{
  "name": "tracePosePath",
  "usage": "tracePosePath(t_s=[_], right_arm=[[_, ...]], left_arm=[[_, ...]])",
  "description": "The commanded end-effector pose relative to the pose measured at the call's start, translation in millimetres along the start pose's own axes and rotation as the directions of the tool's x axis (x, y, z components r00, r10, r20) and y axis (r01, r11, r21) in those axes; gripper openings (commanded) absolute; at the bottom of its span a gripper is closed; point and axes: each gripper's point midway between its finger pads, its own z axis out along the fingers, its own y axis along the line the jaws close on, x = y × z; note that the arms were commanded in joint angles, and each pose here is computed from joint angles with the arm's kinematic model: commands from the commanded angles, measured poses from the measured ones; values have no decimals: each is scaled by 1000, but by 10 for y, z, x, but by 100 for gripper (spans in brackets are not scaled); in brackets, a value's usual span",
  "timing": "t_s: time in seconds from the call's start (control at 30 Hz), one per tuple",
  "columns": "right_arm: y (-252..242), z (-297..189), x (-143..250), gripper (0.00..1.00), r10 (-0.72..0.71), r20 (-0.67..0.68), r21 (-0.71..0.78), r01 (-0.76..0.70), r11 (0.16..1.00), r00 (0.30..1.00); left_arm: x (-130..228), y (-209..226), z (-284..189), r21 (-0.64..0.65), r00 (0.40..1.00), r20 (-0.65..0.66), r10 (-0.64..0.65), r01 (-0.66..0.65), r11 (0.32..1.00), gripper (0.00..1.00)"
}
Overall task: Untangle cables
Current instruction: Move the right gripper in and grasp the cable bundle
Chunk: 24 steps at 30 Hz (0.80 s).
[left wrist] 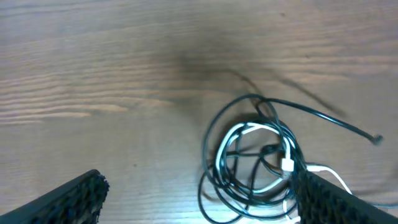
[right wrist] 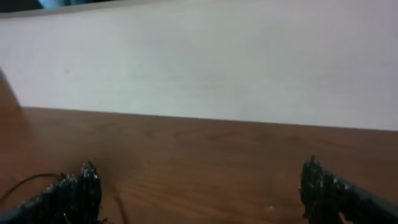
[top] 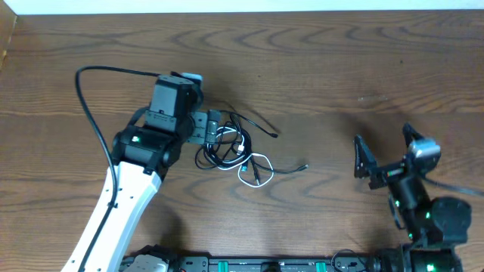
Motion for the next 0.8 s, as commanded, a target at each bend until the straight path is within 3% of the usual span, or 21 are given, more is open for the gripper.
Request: tracePosePath(t_s=[0.0,0.3,0.53,0.77], right_arm=[[146,193,-78,99,37,-88,-94,-45,995,995],[624,692,101,99,32,-312,-240,-112,964,950],[1261,1046,669,99,2,-512,-309,-187,932,859],[1779,1137,1047,99,-41,-581,-416,-253,873,813]], left_arm=[[-75,245,-69,-53,994,34,-100,102,993,95],[-63,467,-65,-94,987,36,-157,160,983,95],[-34,712,-63,-138,975,39,-217,221,966,96],[7,896,-41,-163,963,34,-267,269,949,96]])
